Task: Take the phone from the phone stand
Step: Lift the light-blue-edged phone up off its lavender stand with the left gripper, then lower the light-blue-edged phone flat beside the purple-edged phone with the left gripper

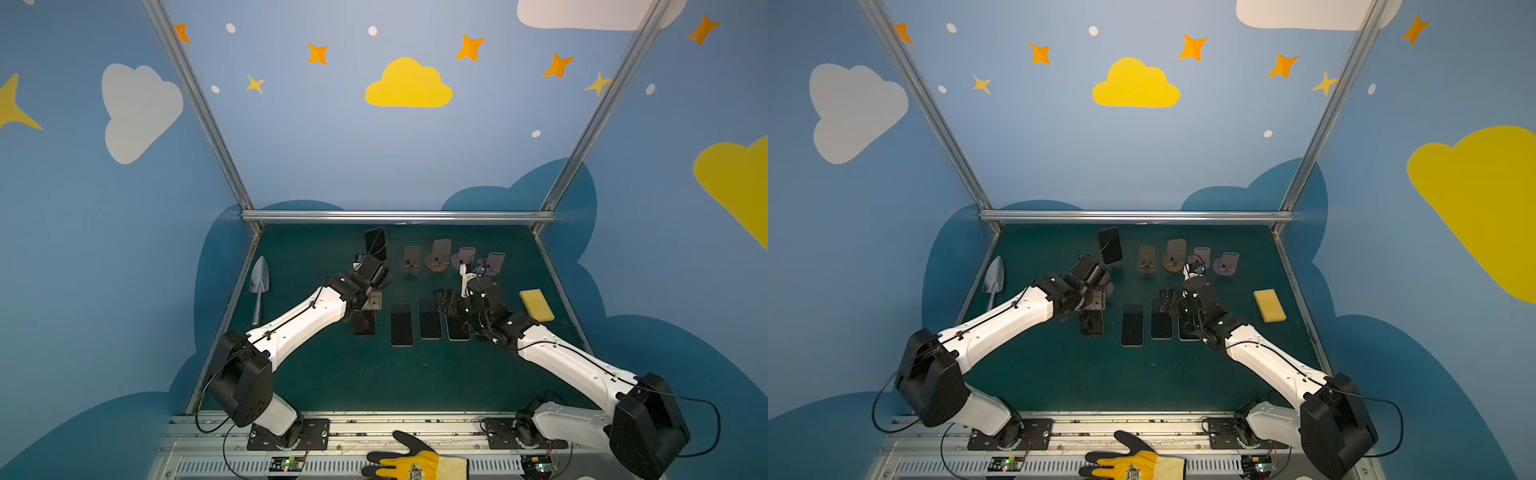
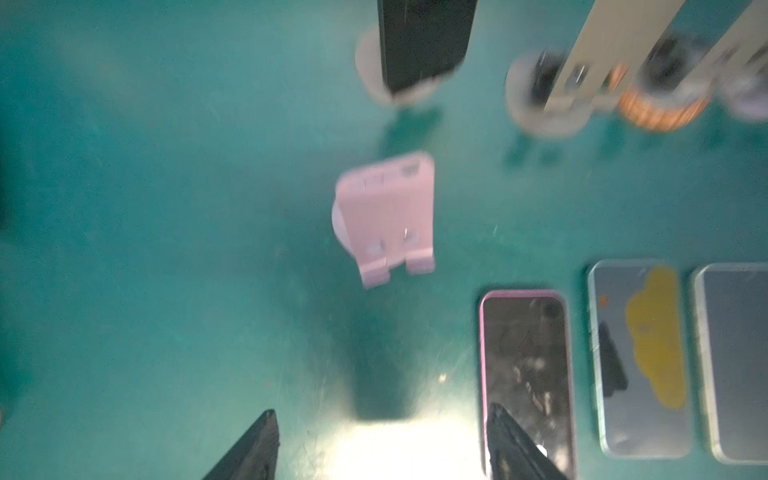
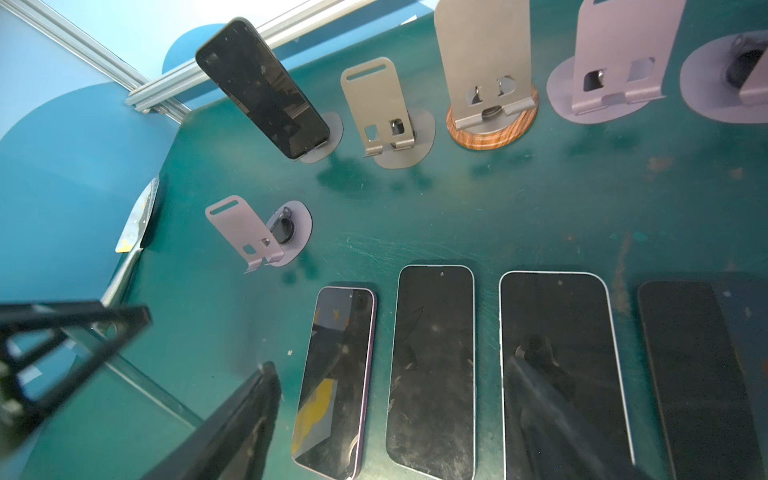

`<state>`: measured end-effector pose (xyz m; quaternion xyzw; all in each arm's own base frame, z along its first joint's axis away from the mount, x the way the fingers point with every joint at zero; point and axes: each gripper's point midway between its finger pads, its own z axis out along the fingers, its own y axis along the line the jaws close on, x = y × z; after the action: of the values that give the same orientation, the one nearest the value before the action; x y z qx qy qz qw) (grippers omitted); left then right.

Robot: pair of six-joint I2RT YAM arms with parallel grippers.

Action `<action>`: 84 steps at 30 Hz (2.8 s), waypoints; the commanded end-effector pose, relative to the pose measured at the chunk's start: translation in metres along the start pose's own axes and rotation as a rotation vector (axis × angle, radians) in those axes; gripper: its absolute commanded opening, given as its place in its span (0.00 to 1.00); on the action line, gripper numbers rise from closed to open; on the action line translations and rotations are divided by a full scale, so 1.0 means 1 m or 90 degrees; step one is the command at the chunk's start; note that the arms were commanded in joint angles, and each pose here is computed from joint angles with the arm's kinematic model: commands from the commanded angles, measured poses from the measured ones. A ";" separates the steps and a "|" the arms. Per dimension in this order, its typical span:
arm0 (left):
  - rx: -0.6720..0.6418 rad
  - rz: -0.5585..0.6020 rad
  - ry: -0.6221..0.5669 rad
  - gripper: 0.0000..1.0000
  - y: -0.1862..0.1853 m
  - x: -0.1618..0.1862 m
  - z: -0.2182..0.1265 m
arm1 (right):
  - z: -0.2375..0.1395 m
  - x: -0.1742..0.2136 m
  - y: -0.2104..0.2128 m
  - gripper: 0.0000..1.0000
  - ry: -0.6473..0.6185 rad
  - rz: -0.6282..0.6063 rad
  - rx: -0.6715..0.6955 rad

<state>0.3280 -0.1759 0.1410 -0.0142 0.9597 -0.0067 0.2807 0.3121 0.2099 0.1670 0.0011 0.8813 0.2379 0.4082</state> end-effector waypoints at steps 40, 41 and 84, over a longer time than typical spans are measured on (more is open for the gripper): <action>-0.044 0.009 0.126 0.58 -0.027 0.037 0.111 | 0.039 0.035 0.040 0.80 0.161 0.017 -0.162; -0.049 0.008 0.131 0.58 -0.026 0.039 0.114 | 0.039 0.036 0.040 0.80 0.161 0.016 -0.160; 0.023 -0.045 0.174 0.69 -0.036 0.061 0.125 | 0.048 0.043 0.035 0.80 0.183 0.057 -0.152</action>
<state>0.3584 -0.2145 0.0194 -0.0364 0.9831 -0.0312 0.1766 0.3088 0.2674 0.1231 -0.0440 0.8964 0.3520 0.2657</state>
